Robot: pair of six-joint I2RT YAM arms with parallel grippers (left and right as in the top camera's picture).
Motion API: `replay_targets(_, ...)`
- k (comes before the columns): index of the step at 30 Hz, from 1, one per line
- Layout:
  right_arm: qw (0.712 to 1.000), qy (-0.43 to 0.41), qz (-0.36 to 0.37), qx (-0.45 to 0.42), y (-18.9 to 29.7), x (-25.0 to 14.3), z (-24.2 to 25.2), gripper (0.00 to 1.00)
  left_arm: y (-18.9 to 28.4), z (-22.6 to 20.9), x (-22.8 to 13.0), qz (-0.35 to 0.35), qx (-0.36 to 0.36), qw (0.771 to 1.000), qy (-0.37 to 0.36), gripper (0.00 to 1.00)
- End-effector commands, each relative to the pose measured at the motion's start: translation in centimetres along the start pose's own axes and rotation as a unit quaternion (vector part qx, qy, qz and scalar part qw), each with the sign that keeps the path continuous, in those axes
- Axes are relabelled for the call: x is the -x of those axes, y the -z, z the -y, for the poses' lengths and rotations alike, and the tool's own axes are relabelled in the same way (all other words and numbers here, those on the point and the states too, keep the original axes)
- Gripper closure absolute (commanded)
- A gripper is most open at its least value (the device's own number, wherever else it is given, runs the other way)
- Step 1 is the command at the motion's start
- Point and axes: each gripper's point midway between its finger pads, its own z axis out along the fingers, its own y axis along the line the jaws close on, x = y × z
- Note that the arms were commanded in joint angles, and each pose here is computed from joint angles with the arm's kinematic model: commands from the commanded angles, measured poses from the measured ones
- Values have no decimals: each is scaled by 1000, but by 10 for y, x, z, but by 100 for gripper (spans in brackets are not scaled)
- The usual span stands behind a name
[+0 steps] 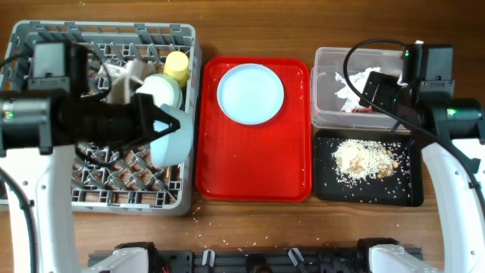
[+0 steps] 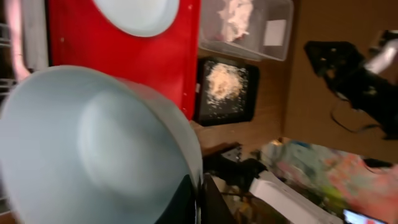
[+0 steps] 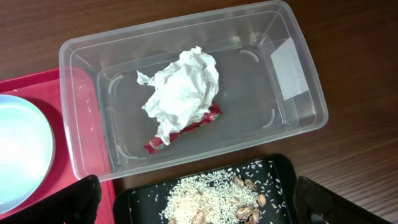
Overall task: Sort waste into correct bins and load items into the dishwasher rack
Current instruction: 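Carry the blue bowl left and place it in the rack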
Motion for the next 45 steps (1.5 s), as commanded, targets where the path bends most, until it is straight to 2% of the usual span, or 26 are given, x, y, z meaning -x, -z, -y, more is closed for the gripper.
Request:
replay_targets(1,1000,-10,9,-8,4,3,5,0,-7,-8,2,-16,-103,995,-2,96)
replay_targets(7,1000,-10,9,-8,4,3,5,0,-48,-87,3,-23,-113,990,84,96)
replay_targets(12,1000,-10,9,-8,4,3,5,0,-65,-140,10,4,-143,978,152,96)
replay_targets(19,1000,-10,9,-8,4,3,5,0,-62,-124,27,24,-260,950,173,96)
replay_targets(29,1000,-10,9,-8,4,3,5,0,-84,-165,-2,-27,-138,973,183,96)
replay_targets(33,1000,-10,9,-8,4,3,5,0,-65,-188,5,17,-132,965,227,96)
replay_targets(37,1000,-10,9,-8,4,3,5,0,-38,-176,25,81,-223,937,257,96)
replay_targets(40,1000,-10,9,-8,4,3,5,0,-35,-155,29,78,-272,921,266,96)
replay_targets(42,1000,-10,9,-8,4,3,5,0,-27,-125,34,79,-338,901,260,96)
replay_targets(43,1000,-10,9,-8,4,3,5,0,-28,-121,35,78,-345,901,252,96)
replay_targets(45,1000,-10,9,-8,4,3,5,0,-40,-126,31,66,-316,920,222,96)
